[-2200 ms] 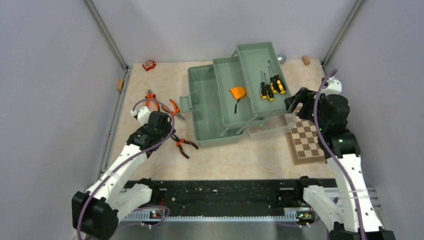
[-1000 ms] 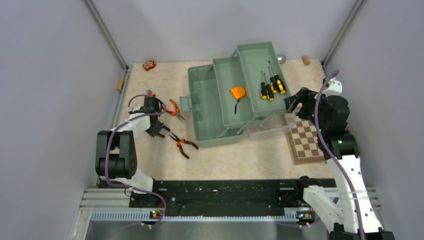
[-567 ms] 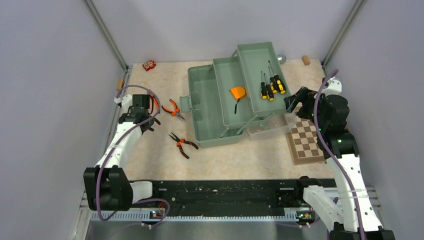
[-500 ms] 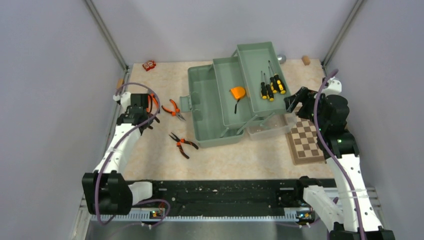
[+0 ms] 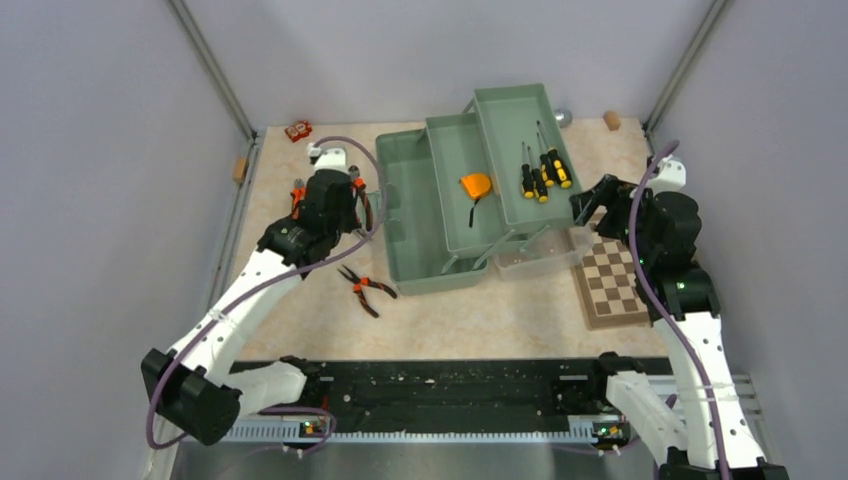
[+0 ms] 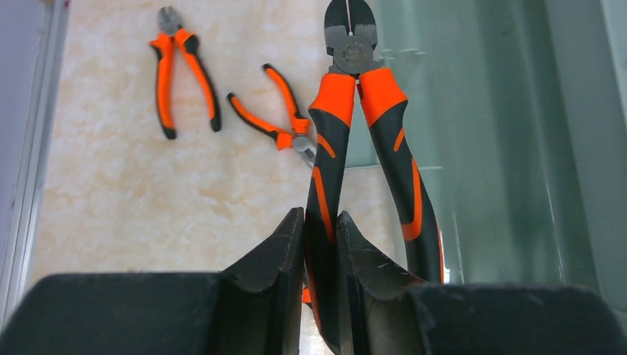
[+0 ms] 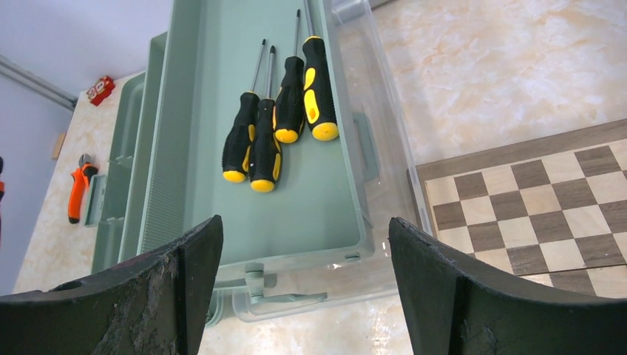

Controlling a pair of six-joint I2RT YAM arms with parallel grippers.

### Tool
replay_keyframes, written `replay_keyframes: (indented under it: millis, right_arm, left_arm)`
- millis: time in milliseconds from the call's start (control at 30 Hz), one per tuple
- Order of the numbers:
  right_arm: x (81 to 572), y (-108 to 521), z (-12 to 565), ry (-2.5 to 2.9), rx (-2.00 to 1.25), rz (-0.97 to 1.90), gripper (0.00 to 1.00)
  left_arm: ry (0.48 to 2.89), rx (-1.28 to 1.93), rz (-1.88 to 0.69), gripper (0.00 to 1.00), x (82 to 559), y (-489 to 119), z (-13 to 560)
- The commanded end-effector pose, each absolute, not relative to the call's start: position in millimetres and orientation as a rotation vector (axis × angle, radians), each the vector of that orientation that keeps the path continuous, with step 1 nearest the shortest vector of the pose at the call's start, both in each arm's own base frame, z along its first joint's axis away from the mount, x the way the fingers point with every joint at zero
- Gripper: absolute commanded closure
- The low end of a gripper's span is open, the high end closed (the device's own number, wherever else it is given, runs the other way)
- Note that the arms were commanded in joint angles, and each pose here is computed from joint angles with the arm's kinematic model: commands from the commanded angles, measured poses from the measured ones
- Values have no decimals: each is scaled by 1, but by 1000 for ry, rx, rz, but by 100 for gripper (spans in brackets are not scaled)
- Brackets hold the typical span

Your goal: Pack the tool kit

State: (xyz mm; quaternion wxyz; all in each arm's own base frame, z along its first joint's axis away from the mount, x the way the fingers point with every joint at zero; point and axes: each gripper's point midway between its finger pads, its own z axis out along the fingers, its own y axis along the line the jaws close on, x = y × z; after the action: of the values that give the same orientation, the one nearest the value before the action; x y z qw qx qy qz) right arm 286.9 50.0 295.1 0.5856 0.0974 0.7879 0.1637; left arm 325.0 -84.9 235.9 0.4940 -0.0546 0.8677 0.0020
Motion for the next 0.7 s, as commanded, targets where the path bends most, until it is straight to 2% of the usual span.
replay_keyframes:
  millis: [0, 300, 667]
  right_arm:
    - [283, 49, 319, 1771, 207, 377, 18]
    - [276, 46, 319, 1779, 215, 361, 18]
    - [271, 42, 322, 1783, 199, 324, 18]
  left_arm:
    - [2049, 21, -21, 100, 343, -125, 254]
    - [2161, 172, -127, 100, 343, -204, 213]
    - [2337, -11, -213, 100, 357, -248, 147]
